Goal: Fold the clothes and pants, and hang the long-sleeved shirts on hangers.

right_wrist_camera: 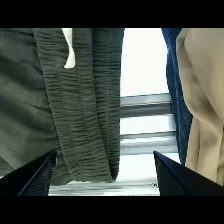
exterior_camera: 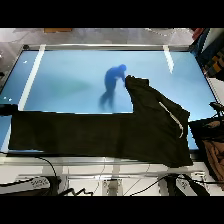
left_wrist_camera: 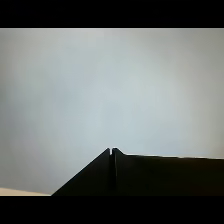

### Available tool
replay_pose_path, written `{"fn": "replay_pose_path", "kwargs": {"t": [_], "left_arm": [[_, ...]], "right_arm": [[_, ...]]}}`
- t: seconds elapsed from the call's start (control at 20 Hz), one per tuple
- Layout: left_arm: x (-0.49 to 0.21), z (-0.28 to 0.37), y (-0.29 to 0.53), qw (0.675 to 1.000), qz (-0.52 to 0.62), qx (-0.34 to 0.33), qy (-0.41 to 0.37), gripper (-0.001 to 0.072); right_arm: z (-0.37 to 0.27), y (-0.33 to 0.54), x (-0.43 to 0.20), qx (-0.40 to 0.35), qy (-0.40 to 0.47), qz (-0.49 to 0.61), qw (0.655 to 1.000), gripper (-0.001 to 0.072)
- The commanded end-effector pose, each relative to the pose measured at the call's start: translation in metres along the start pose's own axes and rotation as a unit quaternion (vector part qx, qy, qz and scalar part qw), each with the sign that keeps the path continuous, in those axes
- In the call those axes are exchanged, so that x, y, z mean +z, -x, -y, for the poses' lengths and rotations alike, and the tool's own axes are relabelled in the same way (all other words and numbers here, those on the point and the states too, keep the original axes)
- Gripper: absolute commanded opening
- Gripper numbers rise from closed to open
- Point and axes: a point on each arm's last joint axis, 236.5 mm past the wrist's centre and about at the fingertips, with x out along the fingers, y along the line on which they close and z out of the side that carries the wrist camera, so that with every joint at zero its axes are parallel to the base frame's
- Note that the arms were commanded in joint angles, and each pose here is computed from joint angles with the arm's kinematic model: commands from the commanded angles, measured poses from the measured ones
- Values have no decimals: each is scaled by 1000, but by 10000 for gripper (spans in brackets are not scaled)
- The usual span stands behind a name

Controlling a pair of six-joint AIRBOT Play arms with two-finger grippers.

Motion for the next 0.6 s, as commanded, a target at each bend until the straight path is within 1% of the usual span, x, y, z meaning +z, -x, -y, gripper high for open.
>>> {"fn": "replay_pose_path", "kwargs": {"t": [0.0, 0.05, 0.1, 0.15, 0.25, 0.4, 0.5, 0.55], "left_arm": [[3, -2, 2, 1000, 5, 4, 0, 117], [3, -2, 2, 1000, 5, 4, 0, 380], [5, -1, 4, 1000, 8, 4, 1, 677], [9, 1, 7, 1000, 17, 3, 6, 710], [27, 11, 18, 998, 51, -15, 31, 709], [62, 32, 39, 987, 120, -63, 91, 710], [80, 46, 53, 975, 154, -100, 127, 709], [87, 53, 58, 969, 165, -117, 140, 709]], "right_arm": [[-4, 0, 15, 8, -2, 32, 999, 694], [-6, 1, 24, 12, -3, 50, 999, 693], [-8, 3, 35, 17, -6, 74, 997, 693], [-8, 5, 47, 17, -9, 99, 995, 693], [2, 11, 73, 1, -32, 155, 987, 693], [37, 29, 115, -43, -131, 256, 957, 692], [59, 22, 127, -62, -181, 272, 943, 691], [59, 9, 129, -50, -194, 258, 945, 688]]}}
